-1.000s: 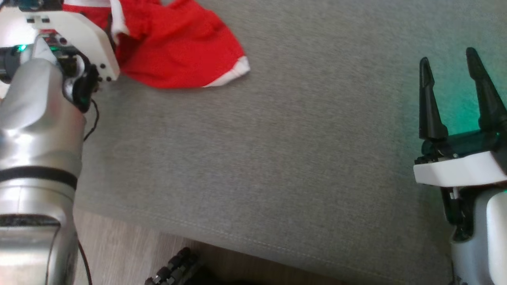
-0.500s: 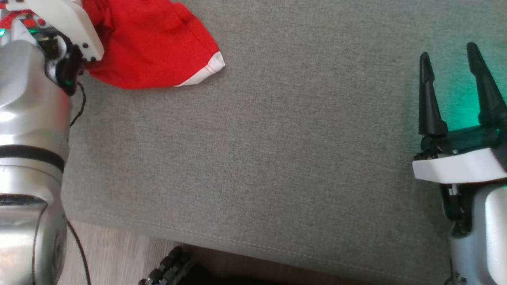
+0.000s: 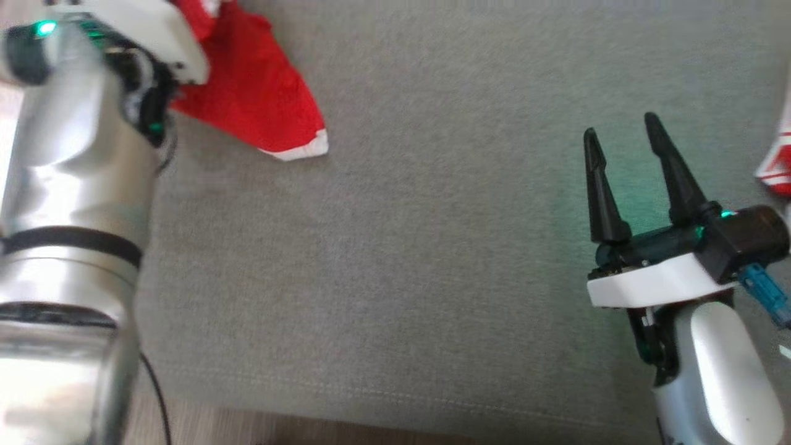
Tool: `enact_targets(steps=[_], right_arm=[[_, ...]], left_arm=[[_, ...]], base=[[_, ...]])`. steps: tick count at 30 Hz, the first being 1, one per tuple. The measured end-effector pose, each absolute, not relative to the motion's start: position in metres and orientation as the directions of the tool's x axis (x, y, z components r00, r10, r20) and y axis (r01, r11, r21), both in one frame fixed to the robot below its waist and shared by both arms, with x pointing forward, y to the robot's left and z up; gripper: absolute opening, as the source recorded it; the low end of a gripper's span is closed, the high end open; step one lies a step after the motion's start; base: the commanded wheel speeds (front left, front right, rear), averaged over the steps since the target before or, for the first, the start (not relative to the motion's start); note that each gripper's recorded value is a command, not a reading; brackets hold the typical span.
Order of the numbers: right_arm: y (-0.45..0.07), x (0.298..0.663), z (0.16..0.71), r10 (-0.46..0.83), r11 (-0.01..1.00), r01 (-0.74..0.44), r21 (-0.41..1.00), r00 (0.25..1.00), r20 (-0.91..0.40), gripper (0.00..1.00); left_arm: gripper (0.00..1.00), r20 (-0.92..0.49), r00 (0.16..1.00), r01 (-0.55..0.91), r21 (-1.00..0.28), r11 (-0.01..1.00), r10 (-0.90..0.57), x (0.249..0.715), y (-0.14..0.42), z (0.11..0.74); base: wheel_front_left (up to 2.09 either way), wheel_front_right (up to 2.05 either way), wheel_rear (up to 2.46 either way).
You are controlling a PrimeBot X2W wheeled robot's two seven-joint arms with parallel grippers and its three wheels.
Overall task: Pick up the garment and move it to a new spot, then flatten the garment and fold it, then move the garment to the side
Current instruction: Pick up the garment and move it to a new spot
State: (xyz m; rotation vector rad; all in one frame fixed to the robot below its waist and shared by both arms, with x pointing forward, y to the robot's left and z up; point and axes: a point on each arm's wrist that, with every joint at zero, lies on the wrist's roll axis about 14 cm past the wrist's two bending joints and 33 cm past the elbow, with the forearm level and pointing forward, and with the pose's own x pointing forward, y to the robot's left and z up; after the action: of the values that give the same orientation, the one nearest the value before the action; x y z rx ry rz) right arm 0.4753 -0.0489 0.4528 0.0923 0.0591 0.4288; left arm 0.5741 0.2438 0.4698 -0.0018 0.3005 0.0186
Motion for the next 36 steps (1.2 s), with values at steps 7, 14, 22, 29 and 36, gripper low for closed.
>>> enact_targets(steps=[7, 14, 22, 29, 36], right_arm=[[-0.067, 0.453, 0.48, 0.372, 0.918, -0.371, 0.137, 0.928, 0.023, 1.0], [-0.088, 0.436, 0.503, 0.313, 0.935, -0.322, 0.146, 0.946, 0.08, 1.0], [-0.111, 0.427, 0.505, 0.251, 0.953, -0.262, 0.155, 0.964, 0.087, 1.0], [-0.124, 0.424, 0.493, 0.215, 0.961, -0.222, 0.168, 0.975, 0.057, 1.0], [-0.146, 0.429, 0.484, 0.157, 0.973, -0.161, 0.168, 0.987, 0.037, 1.0]], left_arm=[[0.0, -0.13, 0.979, 0.147, -0.069, 0.987, -0.155, 0.574, 0.164, 0.53], [0.0, -0.019, 0.958, 0.284, -0.104, 0.953, -0.287, 0.56, 0.102, 0.572], [0.0, -0.023, 0.908, 0.41, -0.154, 0.899, -0.418, 0.535, 0.029, 0.564], [0.0, -0.148, 0.884, 0.421, -0.164, 0.892, -0.444, 0.517, -0.01, 0.507], [1.0, -0.178, 0.881, 0.427, -0.1, 0.899, -0.438, 0.533, -0.032, 0.476]], base=[[0.0, 0.0, 0.0], [0.0, 0.0, 0.0], [0.0, 0.0, 0.0], [0.0, 0.0, 0.0], [0.0, 0.0, 0.0]])
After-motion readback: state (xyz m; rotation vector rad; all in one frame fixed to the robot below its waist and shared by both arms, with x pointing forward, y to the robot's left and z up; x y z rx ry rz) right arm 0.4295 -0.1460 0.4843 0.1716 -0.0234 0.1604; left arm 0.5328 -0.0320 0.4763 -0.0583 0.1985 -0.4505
